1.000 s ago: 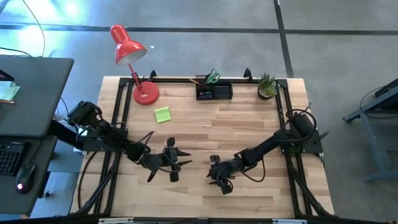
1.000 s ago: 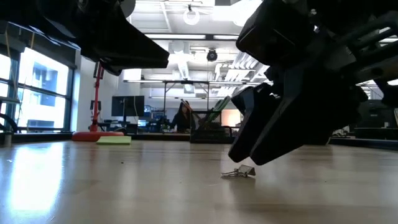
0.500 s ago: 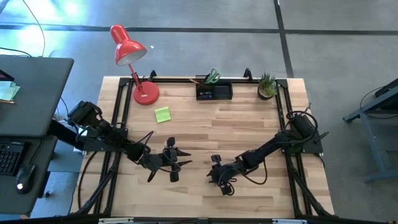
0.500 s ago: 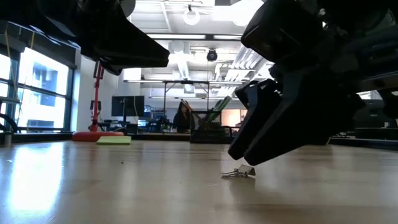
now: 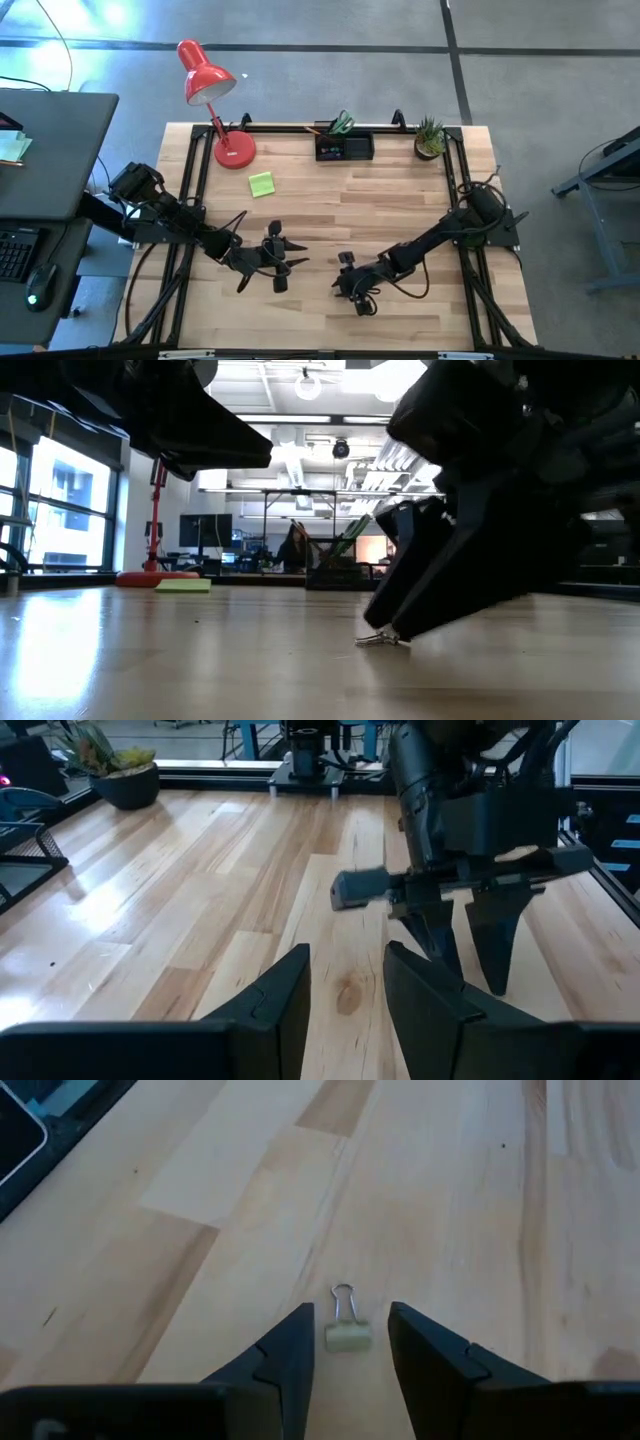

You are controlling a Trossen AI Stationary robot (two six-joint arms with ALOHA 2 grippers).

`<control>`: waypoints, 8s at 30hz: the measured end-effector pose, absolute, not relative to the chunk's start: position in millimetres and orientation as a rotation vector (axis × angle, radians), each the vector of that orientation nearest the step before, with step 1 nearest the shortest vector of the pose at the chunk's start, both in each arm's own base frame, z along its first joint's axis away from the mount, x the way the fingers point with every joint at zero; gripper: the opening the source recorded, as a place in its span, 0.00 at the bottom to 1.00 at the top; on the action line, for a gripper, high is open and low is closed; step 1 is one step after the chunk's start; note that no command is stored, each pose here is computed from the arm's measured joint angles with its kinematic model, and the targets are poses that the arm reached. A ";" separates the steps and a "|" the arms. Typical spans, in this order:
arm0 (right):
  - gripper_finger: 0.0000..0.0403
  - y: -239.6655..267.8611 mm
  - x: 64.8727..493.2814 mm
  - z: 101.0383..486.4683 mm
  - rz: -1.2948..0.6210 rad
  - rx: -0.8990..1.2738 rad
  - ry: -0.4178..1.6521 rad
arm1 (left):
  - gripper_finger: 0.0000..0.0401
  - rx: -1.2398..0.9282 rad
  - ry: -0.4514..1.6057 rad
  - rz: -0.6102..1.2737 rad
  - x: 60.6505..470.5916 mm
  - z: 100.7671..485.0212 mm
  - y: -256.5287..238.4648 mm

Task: Pick and place office supplies into organizer
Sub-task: Put the green binder clip into the desk organizer, then put the green sticky note into the desk organizer

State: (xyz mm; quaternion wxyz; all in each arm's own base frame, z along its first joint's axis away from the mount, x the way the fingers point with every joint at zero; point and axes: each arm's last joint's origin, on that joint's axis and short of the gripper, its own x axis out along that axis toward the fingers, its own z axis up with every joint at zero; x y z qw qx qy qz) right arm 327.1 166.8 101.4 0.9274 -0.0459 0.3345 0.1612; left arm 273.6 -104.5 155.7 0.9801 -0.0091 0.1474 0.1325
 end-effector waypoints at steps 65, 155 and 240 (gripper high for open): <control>0.14 -158.5 314.4 176.8 -0.239 -0.253 0.599 | 0.28 0.019 0.319 0.264 273.0 153.9 -104.2; 0.33 -50.4 290.4 195.3 -0.242 0.089 0.634 | 0.28 -0.026 0.465 0.362 263.8 136.8 -99.0; 0.33 58.2 194.2 145.9 -0.183 -0.034 0.422 | 0.03 -0.169 1.585 0.364 250.0 149.7 118.8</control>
